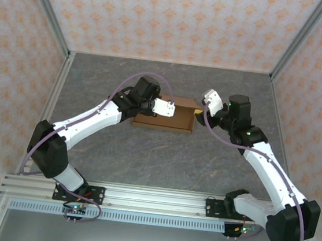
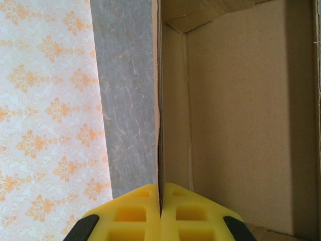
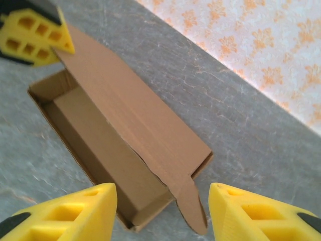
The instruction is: Fold the paper box
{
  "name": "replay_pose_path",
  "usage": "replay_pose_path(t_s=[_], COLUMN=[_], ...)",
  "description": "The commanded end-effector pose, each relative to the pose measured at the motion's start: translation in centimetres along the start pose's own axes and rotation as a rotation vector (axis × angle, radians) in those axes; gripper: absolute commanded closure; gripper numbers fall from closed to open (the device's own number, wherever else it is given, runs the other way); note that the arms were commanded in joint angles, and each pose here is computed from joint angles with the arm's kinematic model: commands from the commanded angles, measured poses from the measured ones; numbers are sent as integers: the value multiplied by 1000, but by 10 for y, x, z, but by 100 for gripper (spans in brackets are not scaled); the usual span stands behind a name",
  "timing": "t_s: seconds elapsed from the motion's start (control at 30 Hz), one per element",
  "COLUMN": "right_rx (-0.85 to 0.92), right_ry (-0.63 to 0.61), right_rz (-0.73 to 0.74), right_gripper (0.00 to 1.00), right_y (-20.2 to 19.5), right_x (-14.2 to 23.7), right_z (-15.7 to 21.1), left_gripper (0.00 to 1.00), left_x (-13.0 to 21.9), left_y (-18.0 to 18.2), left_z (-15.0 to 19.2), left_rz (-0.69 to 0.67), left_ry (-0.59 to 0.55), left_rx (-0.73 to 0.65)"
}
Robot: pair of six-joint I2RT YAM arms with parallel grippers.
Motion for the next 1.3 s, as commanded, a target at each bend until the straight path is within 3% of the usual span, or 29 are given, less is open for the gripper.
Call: replay_pose_path(t_s=[0.0,0.13,0.4,0.63,0.83,1.0,1.27], right_rx=[241,317,418,517,545,548,598], right_ry=[-11,-29,82,101,69,-13,69], right_rz=[-46,-85,-134,-109,-88,-61,-12], right_gripper=[48,48,52,62,70,67,63], right_y=[8,13,21,19,19,22,9], right_x=[-6,-9,-21,-43,-40,-20,-34], right_z=[-1,-3,9,11,7,-9,-9], left_gripper=[100,100,100,100,100,100,100], left_x=[1,1,2,2,2,2,1], left_y=[-4,-4,-3,-4,-4,-5,-5], left_z=[0,0,0,0,0,0,-1], left_rz=[2,4,4,11,10,16,19], left_ry=[7,7,10,11,10,9,6], left_rx=[4,3,6,6,9,10,12])
Point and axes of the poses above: each hand's point on the last joint's axis, 136 mm out from that joint toward the fingers, its own x axis back along the fingers, its own y axis along the line the jaws close on, z = x × y, the point moved 5 cm from there along x, back along the fingers, and after that the axes turned 14 degrees about -x, right-handed, at the moved point
